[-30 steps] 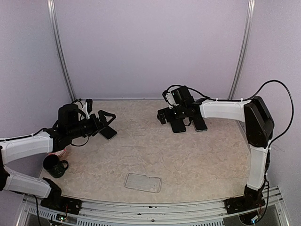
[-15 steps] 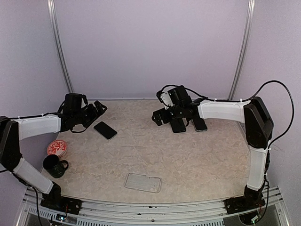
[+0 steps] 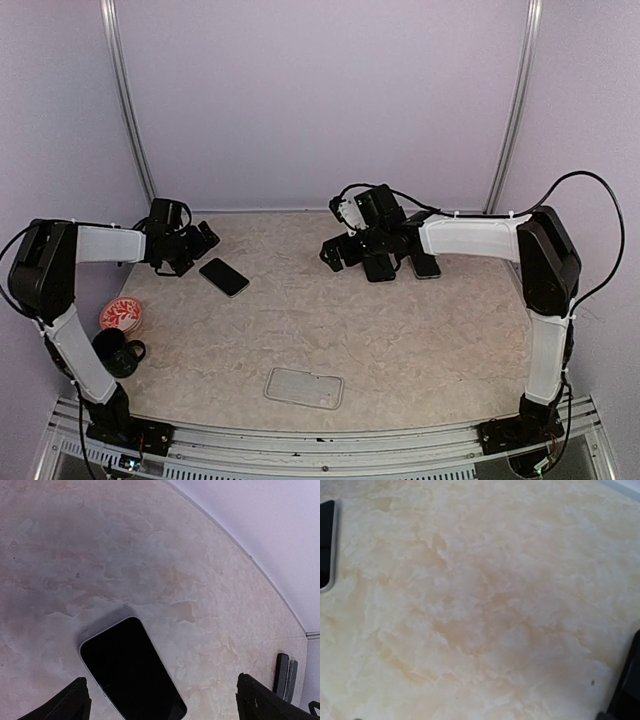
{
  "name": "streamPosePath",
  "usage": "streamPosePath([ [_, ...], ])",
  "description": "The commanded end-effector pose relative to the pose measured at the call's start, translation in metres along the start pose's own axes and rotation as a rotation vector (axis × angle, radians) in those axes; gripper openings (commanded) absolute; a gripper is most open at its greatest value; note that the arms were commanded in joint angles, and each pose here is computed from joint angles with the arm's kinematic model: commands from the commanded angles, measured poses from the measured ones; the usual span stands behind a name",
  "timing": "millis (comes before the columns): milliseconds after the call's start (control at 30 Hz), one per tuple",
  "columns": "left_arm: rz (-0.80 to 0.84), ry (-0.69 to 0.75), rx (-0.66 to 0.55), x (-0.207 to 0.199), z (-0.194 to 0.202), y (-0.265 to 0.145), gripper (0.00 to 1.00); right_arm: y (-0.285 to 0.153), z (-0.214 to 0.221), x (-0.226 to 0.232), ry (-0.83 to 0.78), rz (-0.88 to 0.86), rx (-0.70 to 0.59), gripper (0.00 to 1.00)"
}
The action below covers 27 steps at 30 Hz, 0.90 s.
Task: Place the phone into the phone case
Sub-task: Move the phone to the center of the board.
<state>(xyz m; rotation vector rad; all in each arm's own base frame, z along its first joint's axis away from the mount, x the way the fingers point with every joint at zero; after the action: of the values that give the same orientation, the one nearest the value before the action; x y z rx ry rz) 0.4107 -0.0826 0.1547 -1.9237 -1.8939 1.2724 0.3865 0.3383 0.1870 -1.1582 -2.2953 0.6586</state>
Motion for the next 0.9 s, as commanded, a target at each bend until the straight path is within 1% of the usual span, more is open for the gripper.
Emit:
streamPosePath([
  [0,-0.011,-0.038,0.001,0.012,-0.011,0.012,0.99,-0.015,-0.007,0.010,-0.012,-0.037,-0.031,0.99],
  [100,-0.017,-0.046,0.001,0.017,-0.017,0.019,0.99,-0.016,-0.005,0.010,-0.012,-0.037,-0.029,0.99],
  [433,-0.001,-0.041,0.060,0.030,-0.021,0.056,0.99,-0.020,-0.001,0.010,-0.010,-0.042,-0.023,0.99],
  [500,0.031,-0.035,0.053,0.029,-0.022,0.062,0.99,-0.021,0.000,0.010,-0.009,-0.042,-0.023,0.99],
  [867,0.074,-0.040,0.115,0.038,-0.003,0.085,0.99,-0.023,0.005,0.012,-0.008,-0.054,-0.016,1.00],
])
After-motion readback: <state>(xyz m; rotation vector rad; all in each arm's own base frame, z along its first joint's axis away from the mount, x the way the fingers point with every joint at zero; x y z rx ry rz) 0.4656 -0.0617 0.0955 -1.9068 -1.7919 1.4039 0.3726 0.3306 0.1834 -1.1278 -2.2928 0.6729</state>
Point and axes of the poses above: each gripper's point midway between its finger pads, its own y axis out along the fingers, its own x axis along the line the jaws close on, z = x × y, the point moved 7 cm from there along -y, back along the fingers, and after that the axes turned 10 degrees about y, right-handed, at the moved point
